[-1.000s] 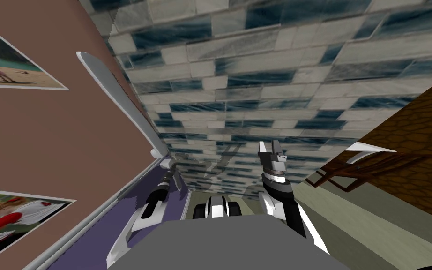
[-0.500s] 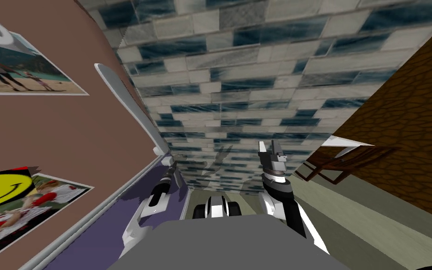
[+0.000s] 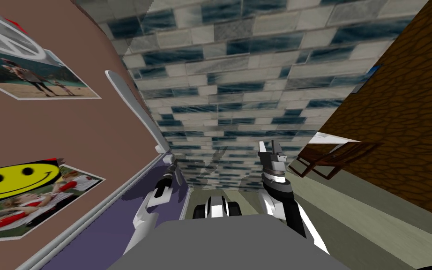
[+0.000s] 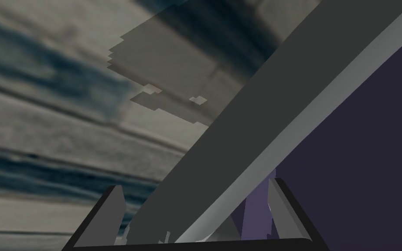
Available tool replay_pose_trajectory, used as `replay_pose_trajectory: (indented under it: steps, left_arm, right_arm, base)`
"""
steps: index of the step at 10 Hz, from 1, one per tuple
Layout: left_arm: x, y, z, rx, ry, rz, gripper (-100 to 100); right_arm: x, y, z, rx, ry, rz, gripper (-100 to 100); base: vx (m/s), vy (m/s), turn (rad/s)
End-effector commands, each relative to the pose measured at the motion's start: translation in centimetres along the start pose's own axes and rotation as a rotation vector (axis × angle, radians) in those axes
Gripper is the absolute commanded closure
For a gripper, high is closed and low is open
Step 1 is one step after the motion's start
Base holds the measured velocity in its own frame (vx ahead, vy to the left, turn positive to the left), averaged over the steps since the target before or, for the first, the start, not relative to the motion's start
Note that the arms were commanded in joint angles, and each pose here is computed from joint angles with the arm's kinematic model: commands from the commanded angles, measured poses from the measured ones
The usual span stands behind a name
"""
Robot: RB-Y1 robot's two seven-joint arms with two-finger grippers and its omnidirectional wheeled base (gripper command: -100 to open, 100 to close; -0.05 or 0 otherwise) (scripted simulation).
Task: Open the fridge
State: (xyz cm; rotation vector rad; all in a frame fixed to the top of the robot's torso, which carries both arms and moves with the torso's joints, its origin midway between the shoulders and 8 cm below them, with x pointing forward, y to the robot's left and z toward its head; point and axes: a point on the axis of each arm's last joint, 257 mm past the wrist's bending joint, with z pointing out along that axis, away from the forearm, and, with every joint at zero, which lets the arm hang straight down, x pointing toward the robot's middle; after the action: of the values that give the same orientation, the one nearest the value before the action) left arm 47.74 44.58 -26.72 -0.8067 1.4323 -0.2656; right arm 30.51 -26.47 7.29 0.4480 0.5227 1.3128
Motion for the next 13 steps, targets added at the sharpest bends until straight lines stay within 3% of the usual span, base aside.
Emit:
replay_pose_trajectory:
  steps: [1, 3, 6, 7, 13]
  left_arm:
    - [-1.1, 0.9, 2.1, -0.024, -0.024, 0.01, -100]
    - [-1.3, 0.8, 3.4, -0.025, -0.034, 0.03, -100]
    - [-1.1, 0.5, 4.7, -0.032, -0.033, 0.007, -100]
    - [-1.3, 0.8, 5.5, -0.036, -0.04, 0.03, -100]
    - [-0.9, -0.7, 9.0, -0.046, -0.039, -0.009, -100]
  right_arm:
    - [0.0, 0.0, 0.0, 0.0, 0.0, 0.0, 0]
    - [0.0, 0.0, 0.0, 0.0, 0.0, 0.0, 0]
    - [0.0, 0.0, 0.0, 0.0, 0.0, 0.0, 0]
    - [0.0, 0.0, 0.0, 0.0, 0.0, 0.0, 0]
    - [0.0, 0.0, 0.0, 0.0, 0.0, 0.0, 0]
  base:
    - [-0.056, 0.004, -0.006]
    - [-0.06, 0.003, -0.011]
    - [-0.049, 0.003, -0.01]
    - [-0.079, -0.004, -0.04]
    - [-0.065, 0.009, -0.022]
